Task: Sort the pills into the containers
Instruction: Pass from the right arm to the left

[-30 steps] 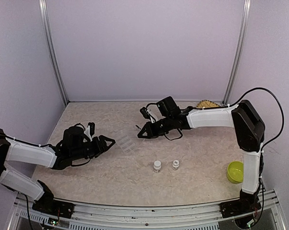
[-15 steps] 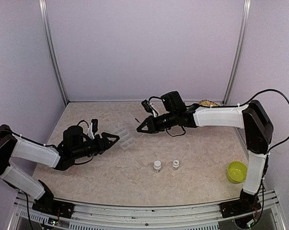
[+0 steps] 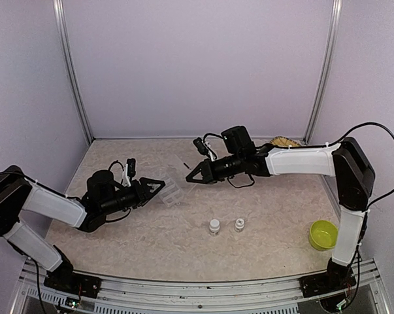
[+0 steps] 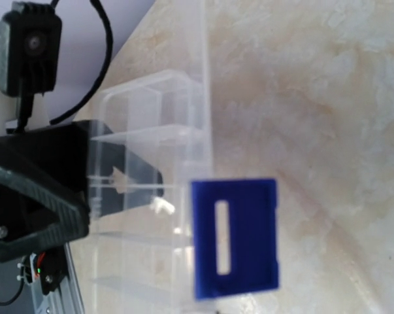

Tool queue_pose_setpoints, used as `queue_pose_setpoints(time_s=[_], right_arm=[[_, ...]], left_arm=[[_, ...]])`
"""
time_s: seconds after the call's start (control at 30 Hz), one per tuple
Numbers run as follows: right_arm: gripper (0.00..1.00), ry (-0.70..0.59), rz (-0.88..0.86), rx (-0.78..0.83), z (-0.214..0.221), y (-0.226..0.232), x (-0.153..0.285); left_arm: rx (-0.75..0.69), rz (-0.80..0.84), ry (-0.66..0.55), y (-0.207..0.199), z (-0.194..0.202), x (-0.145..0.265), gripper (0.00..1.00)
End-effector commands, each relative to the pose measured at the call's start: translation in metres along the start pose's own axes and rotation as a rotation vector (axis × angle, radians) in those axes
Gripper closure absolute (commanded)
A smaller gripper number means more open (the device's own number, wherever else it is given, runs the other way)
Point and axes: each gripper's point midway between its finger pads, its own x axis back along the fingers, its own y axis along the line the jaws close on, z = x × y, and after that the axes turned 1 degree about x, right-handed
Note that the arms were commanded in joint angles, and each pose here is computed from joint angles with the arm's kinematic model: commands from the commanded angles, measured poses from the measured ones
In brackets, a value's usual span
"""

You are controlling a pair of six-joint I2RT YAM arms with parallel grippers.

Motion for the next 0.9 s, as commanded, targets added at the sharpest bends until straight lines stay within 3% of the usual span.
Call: queue_pose_setpoints(time_s=[0.0, 0.57, 0.7, 0.87], right_arm=[[0.97, -0.048, -0.046, 0.027, -0.014, 0.017, 0.014], [0.95, -0.074, -0.084, 0.042, -0.016, 0.03, 0.022], [0.88, -0.076, -0.073, 0.039, -0.017, 0.027, 0.022], [0.69, -0.067, -0.026, 0.034, -0.017, 0.018, 0.02]], left_arm=[[-0.03, 0.102, -0.033, -0.027, -0.014, -0.005, 0.53], [-0.002, 0.113, -0.033, -0.026, -0.013, -0.007, 0.78], [-0.001, 0.131, -0.033, -0.029, -0.013, -0.006, 0.8], [-0.008, 0.167, -0.033, -0.037, -0.013, -0.001, 0.8]])
